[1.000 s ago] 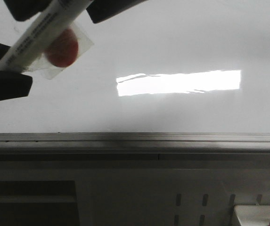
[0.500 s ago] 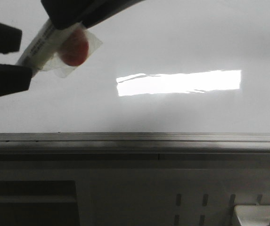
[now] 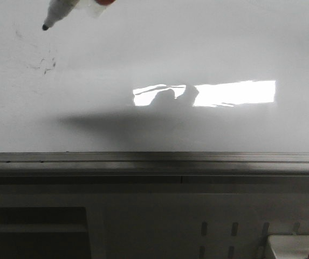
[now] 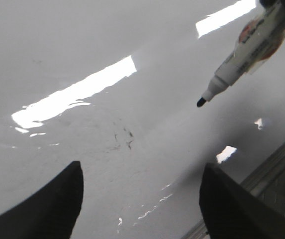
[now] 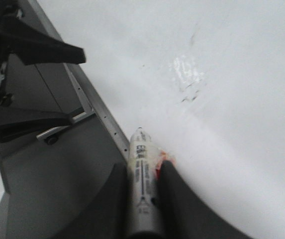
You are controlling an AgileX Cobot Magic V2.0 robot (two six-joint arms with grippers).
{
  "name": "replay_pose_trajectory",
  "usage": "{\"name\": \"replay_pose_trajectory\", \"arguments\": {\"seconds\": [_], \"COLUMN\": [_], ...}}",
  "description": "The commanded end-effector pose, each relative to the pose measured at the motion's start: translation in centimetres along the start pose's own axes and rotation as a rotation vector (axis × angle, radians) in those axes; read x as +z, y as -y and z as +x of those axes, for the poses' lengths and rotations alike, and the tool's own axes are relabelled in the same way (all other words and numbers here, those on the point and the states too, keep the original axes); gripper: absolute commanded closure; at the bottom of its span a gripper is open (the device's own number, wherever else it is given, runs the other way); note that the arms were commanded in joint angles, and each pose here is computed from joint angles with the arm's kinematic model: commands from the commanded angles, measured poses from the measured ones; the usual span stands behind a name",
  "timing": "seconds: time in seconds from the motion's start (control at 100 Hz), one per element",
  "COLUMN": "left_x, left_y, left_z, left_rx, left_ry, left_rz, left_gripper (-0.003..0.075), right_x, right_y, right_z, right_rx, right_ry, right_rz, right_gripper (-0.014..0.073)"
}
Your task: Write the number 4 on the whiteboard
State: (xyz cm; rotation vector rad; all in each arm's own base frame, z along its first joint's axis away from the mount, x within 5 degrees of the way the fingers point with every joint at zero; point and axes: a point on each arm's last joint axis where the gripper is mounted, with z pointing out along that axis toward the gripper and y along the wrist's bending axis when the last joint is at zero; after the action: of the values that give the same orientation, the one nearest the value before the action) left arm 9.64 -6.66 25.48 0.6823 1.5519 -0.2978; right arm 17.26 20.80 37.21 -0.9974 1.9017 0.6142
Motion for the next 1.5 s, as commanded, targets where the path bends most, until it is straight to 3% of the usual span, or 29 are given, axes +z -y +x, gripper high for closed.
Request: {"name": "replay_pose_trajectory", "arguments": {"seconds": [0.0, 0.24, 0.53, 0.83, 1.16, 1.49], "left_x": [-0.2, -0.3, -0.5, -0.5, -0.5, -0.5], "left_y": [-0.5, -1.7, -2.9, -3.0, -3.0, -3.0], "left_z": [-1.5, -1.2, -1.3, -1.4, -1.4, -1.4], "left_rx": [-0.050, -0.147, -0.163, -0.162, -0.161, -0.161], "left_ry": [0.082, 0.073, 0.099, 0.111, 0.111, 0.111], "left_rz": [-0.032, -0.135, -0.241, -0.244, -0.244, -0.244], "left_gripper": [0.0261, 0.0261, 0.0261, 0.0261, 0.0261, 0.0261], "right_x": [-0.7, 0.5, 2.9, 4.6, 6.0, 2.5], "right_y": [1.0, 3.0, 4.4, 4.7, 2.3, 4.5], "right_z": [-2.5, -5.2, -5.2, -4.0, -2.0, -1.6], "right_rx": [-0.030, -0.082, -0.136, -0.139, -0.120, -0.078], "right_ry": [0.077, 0.109, 0.067, -0.013, -0.073, -0.140], "right_rz": [0.050, 0.130, 0.180, 0.174, 0.095, 0.170], "right_gripper": [0.0656, 0.0656, 0.0656, 0.0656, 0.0656, 0.0656]}}
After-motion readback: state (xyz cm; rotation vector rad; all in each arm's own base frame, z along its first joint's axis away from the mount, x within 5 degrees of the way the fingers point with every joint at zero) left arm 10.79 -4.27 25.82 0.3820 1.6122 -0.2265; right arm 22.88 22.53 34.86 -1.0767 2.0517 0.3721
